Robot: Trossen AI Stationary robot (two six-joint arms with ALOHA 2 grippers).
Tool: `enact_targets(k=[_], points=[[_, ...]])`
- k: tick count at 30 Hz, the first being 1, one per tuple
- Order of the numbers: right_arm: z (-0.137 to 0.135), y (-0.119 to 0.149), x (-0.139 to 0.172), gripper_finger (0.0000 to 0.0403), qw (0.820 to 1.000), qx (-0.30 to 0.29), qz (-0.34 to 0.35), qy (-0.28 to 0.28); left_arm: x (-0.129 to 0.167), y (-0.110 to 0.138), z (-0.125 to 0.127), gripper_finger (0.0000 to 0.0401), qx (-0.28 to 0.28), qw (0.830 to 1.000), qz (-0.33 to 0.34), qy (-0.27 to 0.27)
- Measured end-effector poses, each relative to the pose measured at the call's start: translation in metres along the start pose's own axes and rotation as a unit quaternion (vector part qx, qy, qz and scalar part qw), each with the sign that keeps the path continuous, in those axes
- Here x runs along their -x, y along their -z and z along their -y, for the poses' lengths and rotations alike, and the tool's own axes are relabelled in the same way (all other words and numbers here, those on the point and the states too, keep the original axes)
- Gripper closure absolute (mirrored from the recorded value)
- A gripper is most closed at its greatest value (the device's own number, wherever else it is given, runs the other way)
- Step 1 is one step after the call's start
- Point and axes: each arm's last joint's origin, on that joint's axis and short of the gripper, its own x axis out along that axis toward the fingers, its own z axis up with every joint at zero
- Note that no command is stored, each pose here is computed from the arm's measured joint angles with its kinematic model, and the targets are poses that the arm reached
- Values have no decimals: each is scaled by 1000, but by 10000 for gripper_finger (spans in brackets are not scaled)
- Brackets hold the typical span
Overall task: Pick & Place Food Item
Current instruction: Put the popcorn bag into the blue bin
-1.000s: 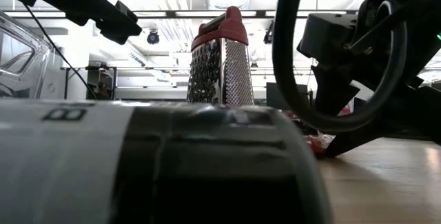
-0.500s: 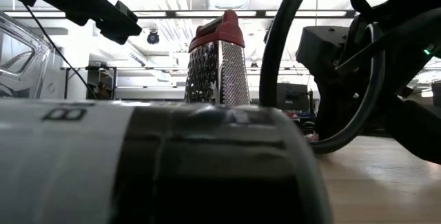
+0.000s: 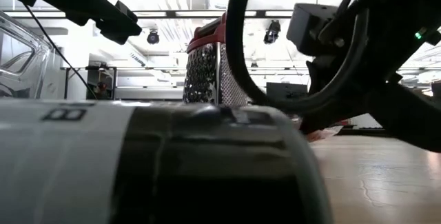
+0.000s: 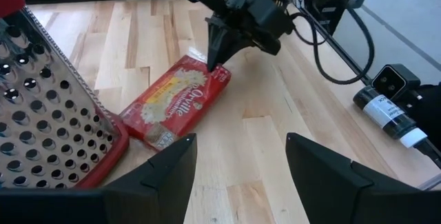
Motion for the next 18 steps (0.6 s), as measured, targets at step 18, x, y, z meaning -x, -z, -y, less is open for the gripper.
enact_targets(k=[18], points=[[10, -53, 50, 396, 994, -28, 101, 37, 0, 0, 0, 174, 1, 1000, 0, 0]])
